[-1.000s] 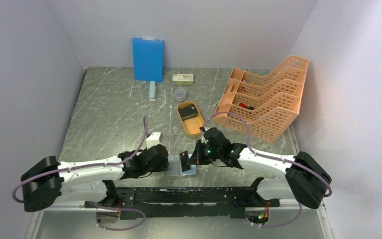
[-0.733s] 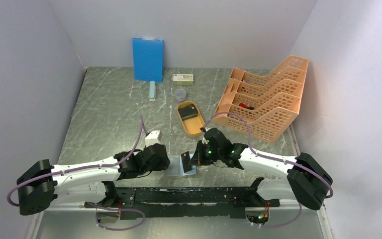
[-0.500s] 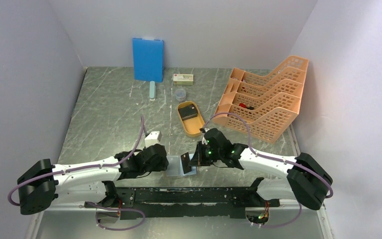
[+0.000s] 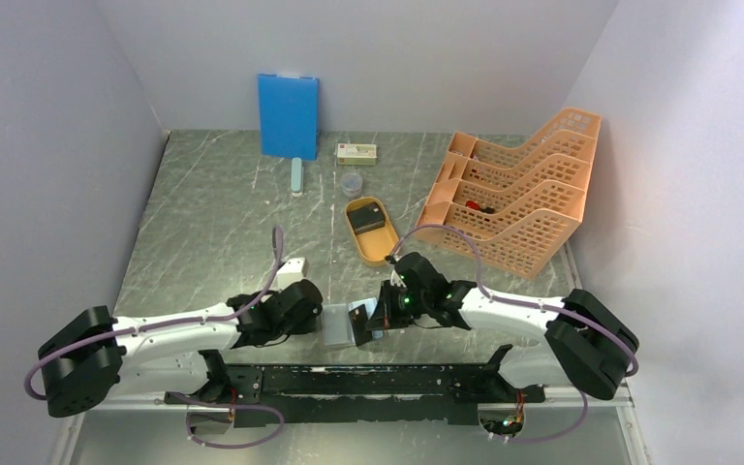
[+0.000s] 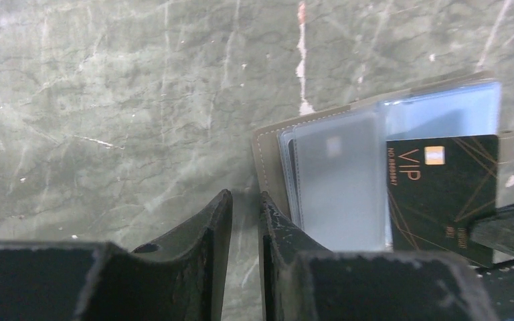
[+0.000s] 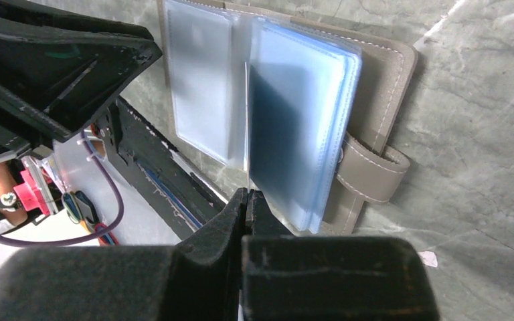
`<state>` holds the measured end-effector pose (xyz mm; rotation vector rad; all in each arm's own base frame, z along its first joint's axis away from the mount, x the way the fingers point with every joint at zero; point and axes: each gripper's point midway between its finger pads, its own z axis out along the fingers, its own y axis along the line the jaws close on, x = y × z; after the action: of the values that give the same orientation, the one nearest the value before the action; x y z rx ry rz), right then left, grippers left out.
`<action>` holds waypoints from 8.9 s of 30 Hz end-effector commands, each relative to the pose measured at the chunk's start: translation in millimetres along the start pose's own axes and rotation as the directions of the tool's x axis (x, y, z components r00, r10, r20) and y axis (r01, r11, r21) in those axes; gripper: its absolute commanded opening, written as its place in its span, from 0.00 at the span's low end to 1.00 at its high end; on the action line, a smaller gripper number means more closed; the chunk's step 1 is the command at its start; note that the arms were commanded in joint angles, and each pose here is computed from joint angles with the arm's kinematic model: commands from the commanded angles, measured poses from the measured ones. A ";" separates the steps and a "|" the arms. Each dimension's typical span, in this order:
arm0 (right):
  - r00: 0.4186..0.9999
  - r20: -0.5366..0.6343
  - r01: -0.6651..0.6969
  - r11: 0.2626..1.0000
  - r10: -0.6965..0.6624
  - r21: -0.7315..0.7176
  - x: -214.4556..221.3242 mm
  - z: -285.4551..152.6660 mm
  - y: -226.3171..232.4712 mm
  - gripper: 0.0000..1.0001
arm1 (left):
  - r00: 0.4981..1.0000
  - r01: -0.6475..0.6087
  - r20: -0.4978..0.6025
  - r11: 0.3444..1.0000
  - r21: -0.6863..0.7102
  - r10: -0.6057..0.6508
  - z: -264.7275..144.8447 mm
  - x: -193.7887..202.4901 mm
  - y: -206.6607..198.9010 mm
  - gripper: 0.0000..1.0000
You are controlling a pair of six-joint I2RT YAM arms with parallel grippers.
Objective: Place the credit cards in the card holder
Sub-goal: Insert the credit card into the card holder.
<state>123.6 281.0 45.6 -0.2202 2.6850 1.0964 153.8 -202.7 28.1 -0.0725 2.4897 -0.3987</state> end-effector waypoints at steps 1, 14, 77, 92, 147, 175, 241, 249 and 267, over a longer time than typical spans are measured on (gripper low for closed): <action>1.000 0.001 -0.002 1.000 0.002 -0.031 -0.5 3.9 3.0 0.00 | 1.000 -0.005 -0.015 1.000 -0.027 0.005 6.4 5.4 9.0 0.25; 1.000 0.021 -0.006 0.999 0.007 -0.041 -6.2 5.0 7.0 0.00 | 0.999 -0.021 -0.039 0.999 -0.047 0.019 14.0 11.3 15.0 0.21; 0.989 0.141 -0.043 0.999 0.047 -0.032 -27.4 -3.1 5.1 0.00 | 0.996 0.020 -0.093 0.998 0.064 -0.014 16.8 30.5 7.3 0.14; 0.994 0.085 -0.063 0.997 0.067 -0.051 -16.4 5.7 2.5 0.00 | 0.995 0.021 -0.095 0.998 0.064 -0.015 17.3 30.8 7.2 0.14; 0.980 0.131 -0.135 0.985 0.148 -0.104 -21.2 -0.2 -4.2 0.00 | 0.994 0.000 -0.107 0.999 0.041 0.005 20.5 34.2 11.3 0.13; 0.974 0.092 -0.189 0.966 0.207 -0.177 -12.5 1.8 2.1 0.00 | 0.995 0.013 -0.103 0.999 0.039 -0.009 19.5 34.8 13.9 0.12; 0.973 0.054 -0.216 0.969 0.224 -0.123 -10.3 1.8 -20.0 0.00 | 0.993 0.007 -0.114 1.000 0.026 -0.004 22.8 38.5 16.6 0.10; 0.974 0.075 -0.198 0.966 0.212 -0.165 -16.4 -1.4 -11.2 0.00 | 0.994 0.004 -0.112 1.000 0.023 -0.001 22.3 37.6 16.7 0.11; 0.972 0.091 -0.201 0.964 0.218 -0.172 -17.7 -2.6 -11.0 0.00 | 0.993 0.008 -0.119 1.000 0.023 -0.005 23.6 40.1 17.3 0.10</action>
<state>142.8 272.7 49.3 0.0965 2.5560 1.3497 148.3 -229.4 12.9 -0.0641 2.5128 -0.6202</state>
